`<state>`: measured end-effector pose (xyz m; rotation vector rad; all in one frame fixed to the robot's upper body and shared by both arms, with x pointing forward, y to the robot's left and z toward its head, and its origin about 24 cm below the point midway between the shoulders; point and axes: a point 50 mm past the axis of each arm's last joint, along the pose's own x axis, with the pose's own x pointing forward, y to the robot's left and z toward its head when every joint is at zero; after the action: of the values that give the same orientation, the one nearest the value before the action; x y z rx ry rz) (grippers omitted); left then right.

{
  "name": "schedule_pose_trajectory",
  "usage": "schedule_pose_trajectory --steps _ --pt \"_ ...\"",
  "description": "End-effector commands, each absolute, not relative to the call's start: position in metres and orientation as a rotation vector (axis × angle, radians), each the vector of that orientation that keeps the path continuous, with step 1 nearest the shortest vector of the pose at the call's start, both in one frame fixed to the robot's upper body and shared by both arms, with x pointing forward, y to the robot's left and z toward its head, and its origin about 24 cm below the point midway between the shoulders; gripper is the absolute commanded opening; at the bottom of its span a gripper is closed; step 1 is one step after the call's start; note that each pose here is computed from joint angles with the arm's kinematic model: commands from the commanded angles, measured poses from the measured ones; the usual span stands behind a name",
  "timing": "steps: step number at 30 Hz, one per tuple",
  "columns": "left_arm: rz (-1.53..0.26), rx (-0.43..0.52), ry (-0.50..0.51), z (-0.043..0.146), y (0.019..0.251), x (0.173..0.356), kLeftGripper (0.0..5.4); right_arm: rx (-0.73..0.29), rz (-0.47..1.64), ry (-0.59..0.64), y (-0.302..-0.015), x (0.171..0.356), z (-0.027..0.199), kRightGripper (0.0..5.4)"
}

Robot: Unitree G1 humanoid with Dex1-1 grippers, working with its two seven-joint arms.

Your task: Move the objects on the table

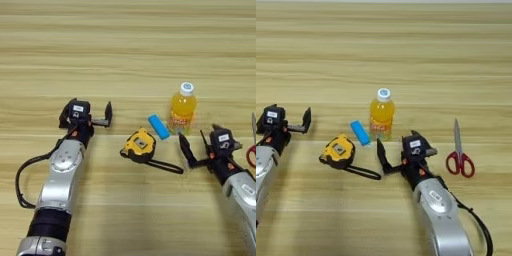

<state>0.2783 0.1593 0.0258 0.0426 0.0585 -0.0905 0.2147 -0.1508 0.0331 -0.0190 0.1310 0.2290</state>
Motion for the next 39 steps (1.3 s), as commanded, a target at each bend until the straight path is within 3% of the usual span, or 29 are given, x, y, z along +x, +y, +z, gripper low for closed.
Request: schedule_pose_trajectory --steps 1,8,19,33,39 --pt "-0.107 0.043 0.027 0.033 0.154 0.281 5.4 -0.037 0.099 0.095 -0.174 0.222 0.043 5.38" --pt "-0.111 0.042 0.019 0.034 0.154 0.282 5.4 -0.036 0.013 0.081 -0.189 0.237 0.043 5.38" --pt "-0.138 0.038 -0.003 0.036 0.151 0.281 5.4 0.022 0.067 -0.009 -0.186 0.269 0.047 5.38" --pt "-0.15 0.038 -0.02 0.039 0.151 0.279 5.4 0.018 0.053 -0.03 -0.192 0.272 0.041 5.38" --pt "-0.232 -0.019 -0.047 0.051 0.134 0.267 5.4 0.022 0.057 -0.026 -0.189 0.272 0.041 5.38"
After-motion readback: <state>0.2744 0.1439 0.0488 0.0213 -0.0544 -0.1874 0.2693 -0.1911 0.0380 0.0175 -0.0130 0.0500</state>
